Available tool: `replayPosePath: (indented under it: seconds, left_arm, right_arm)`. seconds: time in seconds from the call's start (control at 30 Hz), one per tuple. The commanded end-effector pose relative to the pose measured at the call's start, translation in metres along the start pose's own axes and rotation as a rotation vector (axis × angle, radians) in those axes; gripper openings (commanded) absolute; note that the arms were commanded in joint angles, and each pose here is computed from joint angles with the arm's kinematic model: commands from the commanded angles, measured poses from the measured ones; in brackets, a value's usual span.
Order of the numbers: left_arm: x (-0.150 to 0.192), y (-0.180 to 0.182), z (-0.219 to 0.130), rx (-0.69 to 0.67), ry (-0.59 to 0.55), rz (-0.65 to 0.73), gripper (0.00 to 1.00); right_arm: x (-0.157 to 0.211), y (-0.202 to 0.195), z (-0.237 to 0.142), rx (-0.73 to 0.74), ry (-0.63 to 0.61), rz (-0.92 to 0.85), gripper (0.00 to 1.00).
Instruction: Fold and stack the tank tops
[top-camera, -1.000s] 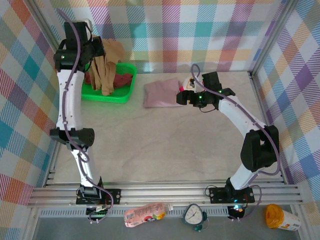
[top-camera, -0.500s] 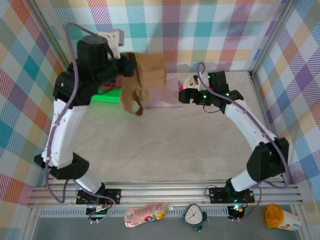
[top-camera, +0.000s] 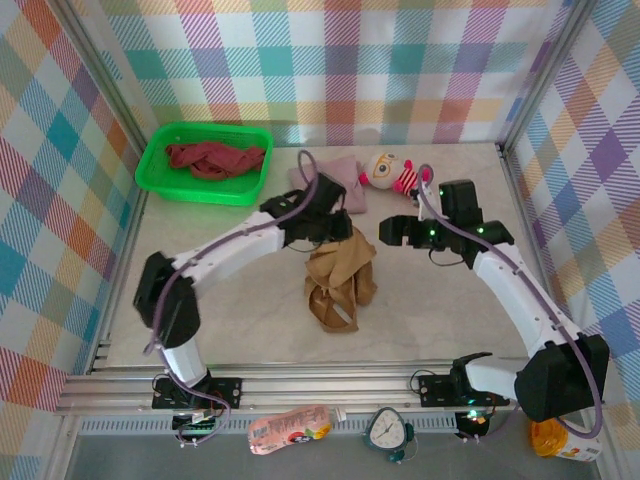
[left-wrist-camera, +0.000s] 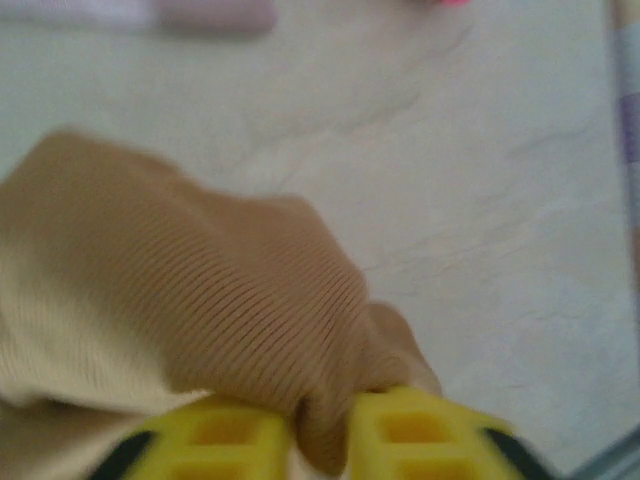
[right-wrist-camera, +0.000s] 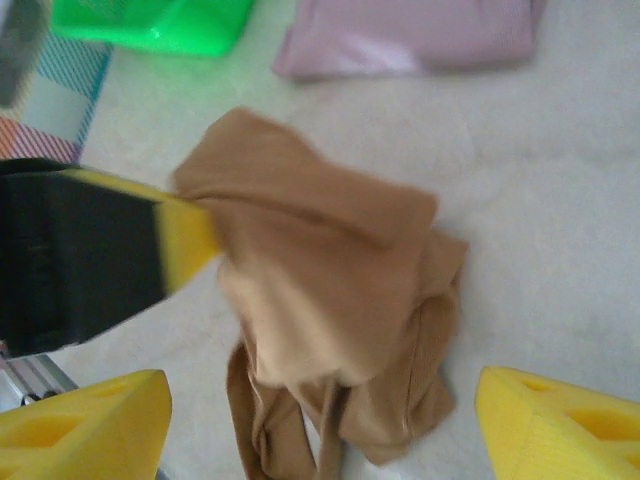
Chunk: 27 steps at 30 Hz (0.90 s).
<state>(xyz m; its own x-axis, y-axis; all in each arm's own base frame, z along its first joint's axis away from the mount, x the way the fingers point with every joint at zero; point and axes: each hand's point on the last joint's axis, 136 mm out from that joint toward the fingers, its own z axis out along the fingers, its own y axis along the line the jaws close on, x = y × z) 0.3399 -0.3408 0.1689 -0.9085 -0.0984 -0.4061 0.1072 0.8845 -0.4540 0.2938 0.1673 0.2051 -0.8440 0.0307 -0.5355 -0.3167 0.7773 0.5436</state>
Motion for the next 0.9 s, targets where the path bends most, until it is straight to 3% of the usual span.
replayPosePath:
  seconds: [0.0,0.13,0.3,0.37,0.53,0.7,0.87]
  left_arm:
    - [-0.001,0.002,0.03,-0.016,0.013,0.009,0.43]
    - [0.003,0.022,0.041,-0.11,0.069,0.032,0.66]
    - [0.014,0.051,-0.009,-0.198,0.09,0.029,0.73]
    - [0.029,0.069,-0.028,-0.25,0.112,-0.002,0.85]
    - [0.09,0.092,-0.046,-0.201,0.16,-0.157,0.83]
    - [0.156,0.09,-0.018,-0.13,0.237,-0.198,0.77]
    - [0.175,0.092,0.018,-0.13,0.281,-0.19,0.72]
  right_arm:
    - [0.027,-0.009,0.014,-0.018,0.057,0.083,0.77]
    - [0.045,-0.017,0.039,-0.039,0.082,0.161,0.74]
    - [0.059,-0.012,0.069,-0.016,0.133,0.116,0.72]
    - [0.056,-0.01,0.079,-0.019,0.127,0.1,0.71]
    - [0.042,0.005,0.109,-0.035,0.146,0.033,0.7]
    - [0.04,0.016,0.14,-0.007,0.198,-0.045,0.68]
    - [0.061,0.001,0.163,0.083,0.305,-0.036,0.63]
